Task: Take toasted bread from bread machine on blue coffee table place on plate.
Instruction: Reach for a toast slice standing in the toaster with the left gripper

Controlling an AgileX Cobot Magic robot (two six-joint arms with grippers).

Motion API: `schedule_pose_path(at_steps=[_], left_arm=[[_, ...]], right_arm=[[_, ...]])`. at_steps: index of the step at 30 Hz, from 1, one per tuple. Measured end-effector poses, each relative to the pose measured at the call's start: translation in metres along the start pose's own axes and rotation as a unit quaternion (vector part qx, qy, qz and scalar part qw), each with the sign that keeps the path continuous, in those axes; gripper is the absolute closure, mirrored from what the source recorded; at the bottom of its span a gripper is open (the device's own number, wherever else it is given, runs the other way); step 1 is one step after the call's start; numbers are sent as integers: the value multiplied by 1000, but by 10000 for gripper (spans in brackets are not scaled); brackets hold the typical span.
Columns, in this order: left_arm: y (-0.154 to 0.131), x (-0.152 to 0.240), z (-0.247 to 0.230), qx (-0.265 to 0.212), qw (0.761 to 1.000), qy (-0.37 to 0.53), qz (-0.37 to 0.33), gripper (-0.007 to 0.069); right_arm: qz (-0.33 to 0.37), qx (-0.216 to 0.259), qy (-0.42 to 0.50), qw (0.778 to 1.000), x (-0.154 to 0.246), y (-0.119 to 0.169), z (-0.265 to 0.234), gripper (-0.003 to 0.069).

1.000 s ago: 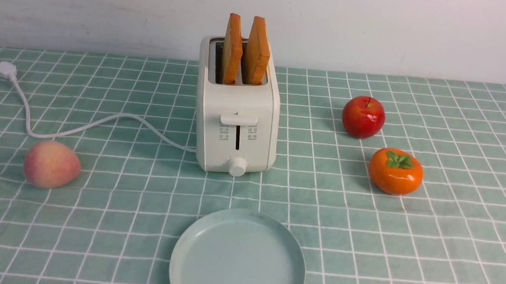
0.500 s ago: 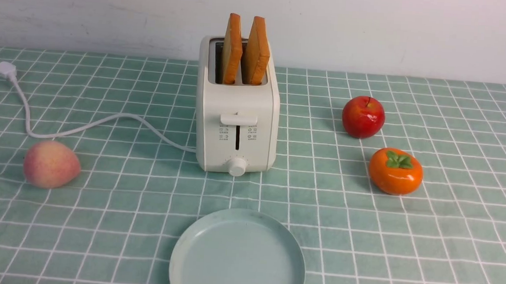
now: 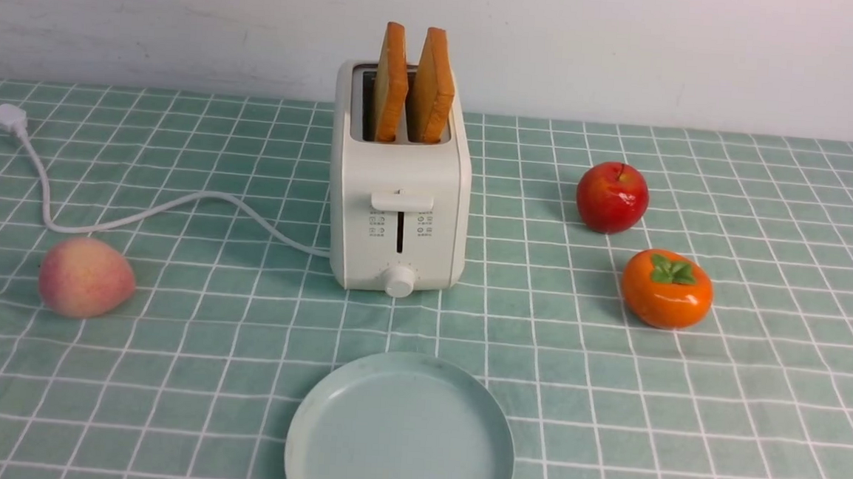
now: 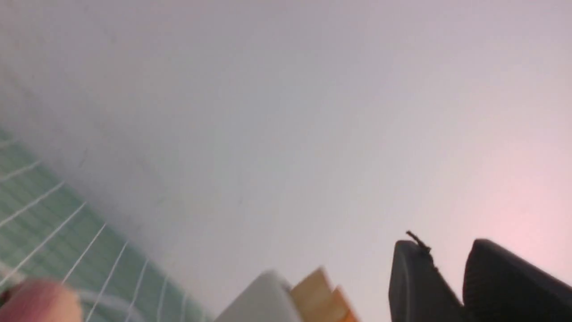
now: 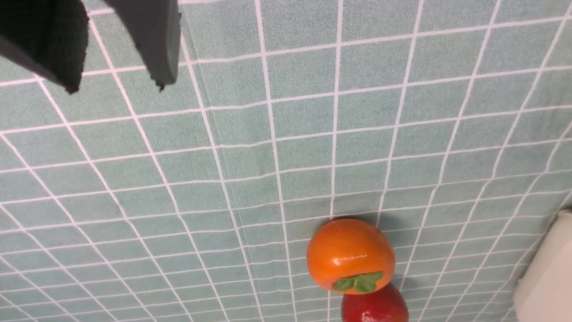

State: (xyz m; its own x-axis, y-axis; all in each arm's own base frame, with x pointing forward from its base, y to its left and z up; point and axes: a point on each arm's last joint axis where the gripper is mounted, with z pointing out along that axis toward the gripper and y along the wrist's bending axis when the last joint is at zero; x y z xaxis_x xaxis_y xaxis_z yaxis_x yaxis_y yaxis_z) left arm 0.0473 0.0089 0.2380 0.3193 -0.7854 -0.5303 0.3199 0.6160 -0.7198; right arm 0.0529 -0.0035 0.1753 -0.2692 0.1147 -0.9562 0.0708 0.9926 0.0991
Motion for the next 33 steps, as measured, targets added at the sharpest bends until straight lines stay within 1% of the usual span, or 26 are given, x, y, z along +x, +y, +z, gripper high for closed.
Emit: schedule_pose_path(at_steps=[1, 2, 3, 4, 6, 8, 10, 11, 12, 13, 15, 16, 17, 18, 19, 20, 22, 23, 24, 25, 26, 27, 29, 30, 31, 33], left_arm=[[-2, -3, 0, 8, 1000, -14, -3, 459], [-6, -7, 1, 16, 999, -26, -10, 465], [-13, -12, 3, 21, 999, -25, -13, 477], [-20, -16, 5, 23, 999, -17, -16, 496], [-37, -24, 10, 23, 999, 16, -19, 552], [-56, -31, 12, 16, 998, 65, -7, 625], [-71, -35, 18, -3, 992, 124, 24, 639], [-76, -36, 22, -19, 987, 157, 42, 639], [-83, -37, 28, -42, 975, 205, 71, 639], [-86, -37, 32, -61, 965, 240, 85, 639], [-91, -36, 45, -107, 936, 315, 119, 639], [-91, -34, 48, -115, 930, 326, 122, 639], [-94, -33, 59, -150, 901, 382, 138, 639], [-93, -31, 63, -156, 896, 391, 139, 639], [-91, -27, 74, -182, 872, 430, 149, 639], [-91, -26, 76, -185, 868, 435, 150, 639], [-77, -13, 93, -214, 829, 485, 176, 639], [-76, -12, 94, -216, 826, 488, 179, 639], [-65, 0, 104, -231, 800, 521, 190, 639], [-61, 5, 108, -236, 791, 532, 189, 639], [-61, 5, 108, -236, 791, 532, 189, 639], [-54, 15, 115, -246, 776, 553, 177, 639], [-49, 25, 124, -254, 764, 573, 156, 639], [-48, 30, 131, -252, 759, 583, 147, 639], [-47, 34, 139, -245, 754, 592, 144, 639], [-49, 42, 159, -225, 746, 609, 145, 639]], right_arm=[[17, -5, -6, 1000, -1, 1, 0, 419], [68, -21, -30, 997, -4, 3, 0, 419], [132, -40, -57, 989, -10, 6, 0, 419], [171, -51, -77, 981, -14, 7, -1, 419], [264, -77, -128, 953, -24, 7, -3, 419], [320, -92, -163, 929, -31, 6, -6, 419], [349, -101, -195, 911, -37, 4, -8, 419], [355, -102, -205, 906, -39, 3, -9, 419], [353, -102, -216, 905, -41, 3, -10, 419], [348, -101, -218, 906, -41, 3, -10, 419], [329, -96, -222, 913, -41, 3, -10, 419], [329, -96, -222, 913, -41, 3, -10, 419], [312, -92, -226, 918, -42, 2, -10, 419], [312, -92, -227, 918, -42, 2, -10, 419], [305, -91, -229, 920, -42, 2, -10, 419], [304, -90, -229, 920, -42, 2, -10, 419], [305, -90, -216, 923, -40, 3, -9, 435], [306, -91, -209, 924, -40, 4, -9, 438], [312, -99, -168, 930, -41, 8, -11, 467], [312, -105, -144, 933, -43, 11, -12, 491], [311, -106, -139, 934, -44, 11, -13, 491], [299, -114, -99, 942, -53, 16, -19, 540], [269, -114, -47, 955, -65, 22, -25, 615], [253, -110, -15, 961, -72, 24, -26, 649], [238, -105, 20, 965, -79, 27, -25, 667], [210, -96, 98, 968, -92, 32, -19, 677]])
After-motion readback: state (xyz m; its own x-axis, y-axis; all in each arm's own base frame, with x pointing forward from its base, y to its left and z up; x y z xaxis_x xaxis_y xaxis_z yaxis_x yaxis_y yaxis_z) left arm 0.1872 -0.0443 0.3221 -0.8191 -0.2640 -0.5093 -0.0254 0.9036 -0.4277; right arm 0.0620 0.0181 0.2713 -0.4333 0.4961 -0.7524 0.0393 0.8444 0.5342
